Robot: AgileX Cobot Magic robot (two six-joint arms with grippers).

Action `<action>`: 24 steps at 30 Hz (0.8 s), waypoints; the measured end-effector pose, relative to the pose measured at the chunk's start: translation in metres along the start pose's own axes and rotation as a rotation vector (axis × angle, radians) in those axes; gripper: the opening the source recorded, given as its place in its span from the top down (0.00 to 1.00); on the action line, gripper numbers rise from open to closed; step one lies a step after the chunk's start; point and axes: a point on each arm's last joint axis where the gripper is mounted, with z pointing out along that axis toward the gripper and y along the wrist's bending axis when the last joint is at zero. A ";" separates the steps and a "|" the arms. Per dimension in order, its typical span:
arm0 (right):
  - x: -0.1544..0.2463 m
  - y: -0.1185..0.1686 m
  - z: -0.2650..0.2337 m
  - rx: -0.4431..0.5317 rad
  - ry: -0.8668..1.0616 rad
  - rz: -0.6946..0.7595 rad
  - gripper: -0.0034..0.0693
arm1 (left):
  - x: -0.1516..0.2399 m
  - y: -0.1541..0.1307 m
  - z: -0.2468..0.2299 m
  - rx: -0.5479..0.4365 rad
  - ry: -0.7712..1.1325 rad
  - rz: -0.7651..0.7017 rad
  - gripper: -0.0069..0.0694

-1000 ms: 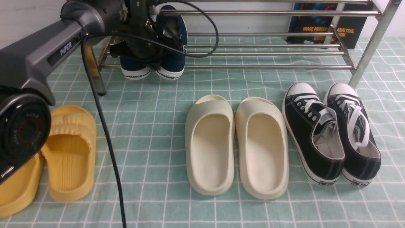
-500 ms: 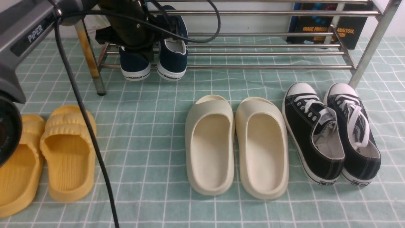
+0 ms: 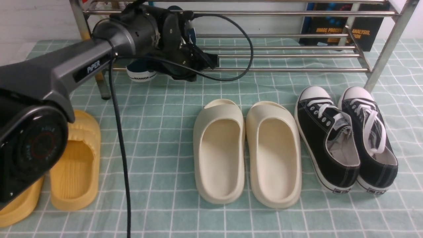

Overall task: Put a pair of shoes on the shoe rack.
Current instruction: Use the left arm to put a shoe into the shoe rack

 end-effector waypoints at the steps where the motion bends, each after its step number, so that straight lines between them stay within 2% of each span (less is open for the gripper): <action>1: 0.000 0.000 0.000 0.000 0.000 0.000 0.62 | -0.001 -0.001 -0.001 0.002 -0.007 -0.001 0.93; 8: 0.000 0.000 0.000 0.000 0.000 0.000 0.62 | -0.025 -0.002 -0.043 -0.024 -0.148 -0.013 0.93; 18: 0.000 0.000 0.000 0.000 0.000 0.000 0.62 | -0.020 0.002 -0.056 -0.076 -0.052 -0.030 0.93; 24: 0.000 0.000 0.000 0.000 0.000 0.000 0.62 | -0.023 0.002 -0.077 -0.079 -0.059 -0.016 0.93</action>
